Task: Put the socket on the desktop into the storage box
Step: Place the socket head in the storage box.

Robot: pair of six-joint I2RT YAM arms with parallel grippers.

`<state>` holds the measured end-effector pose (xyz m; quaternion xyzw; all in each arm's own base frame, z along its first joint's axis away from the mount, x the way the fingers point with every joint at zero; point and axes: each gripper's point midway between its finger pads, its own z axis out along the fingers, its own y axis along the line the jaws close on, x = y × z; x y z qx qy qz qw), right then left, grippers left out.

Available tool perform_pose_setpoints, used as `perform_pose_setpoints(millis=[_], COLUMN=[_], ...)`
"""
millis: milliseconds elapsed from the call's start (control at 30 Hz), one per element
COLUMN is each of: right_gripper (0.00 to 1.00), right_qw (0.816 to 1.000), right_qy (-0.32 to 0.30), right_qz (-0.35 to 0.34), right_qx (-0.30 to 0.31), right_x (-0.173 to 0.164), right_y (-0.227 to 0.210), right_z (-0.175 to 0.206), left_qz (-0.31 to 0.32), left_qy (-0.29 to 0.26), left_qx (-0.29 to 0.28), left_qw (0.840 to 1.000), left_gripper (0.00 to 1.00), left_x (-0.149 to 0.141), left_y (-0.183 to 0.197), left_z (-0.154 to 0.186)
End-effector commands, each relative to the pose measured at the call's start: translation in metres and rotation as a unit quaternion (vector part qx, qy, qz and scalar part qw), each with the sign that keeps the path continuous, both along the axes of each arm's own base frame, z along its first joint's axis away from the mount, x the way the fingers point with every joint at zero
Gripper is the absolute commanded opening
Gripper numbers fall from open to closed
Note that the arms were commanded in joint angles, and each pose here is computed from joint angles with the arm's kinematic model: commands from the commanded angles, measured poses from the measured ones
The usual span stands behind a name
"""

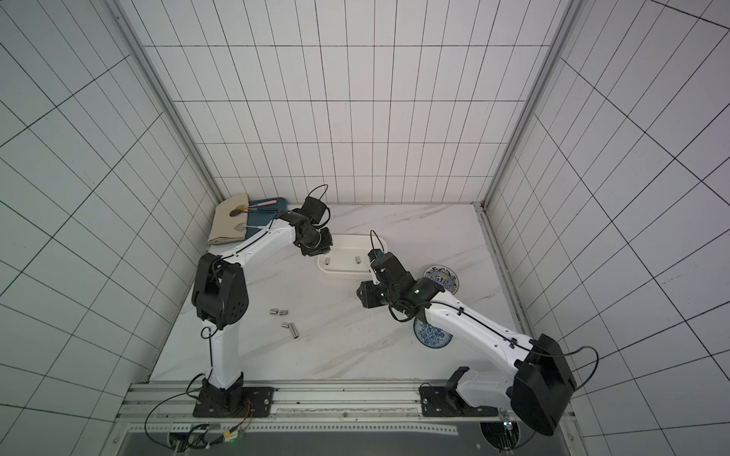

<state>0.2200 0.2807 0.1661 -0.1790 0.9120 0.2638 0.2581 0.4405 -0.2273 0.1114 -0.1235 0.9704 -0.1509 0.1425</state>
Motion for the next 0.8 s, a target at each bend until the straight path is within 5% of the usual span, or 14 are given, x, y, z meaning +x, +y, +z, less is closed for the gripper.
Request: perform_pose_setpoints(millis=[0, 767], right_gripper=[0.45, 0.44], right_qw=[1.000, 1.000], right_qy=[-0.003, 0.013], right_qz=[-0.003, -0.015], right_qx=[-0.003, -0.010], right_x=[-0.001, -0.001], right_y=[-0.009, -0.020], right_z=[0.004, -0.007], left_qz=[-0.006, -0.040], left_qy=[0.005, 0.022], left_qx=[-0.013, -0.037], left_qw=[1.000, 0.998], left_gripper=[0.20, 0.24], left_x=[0.010, 0.042], left_y=[-0.014, -0.056], left_z=[-0.007, -0.051])
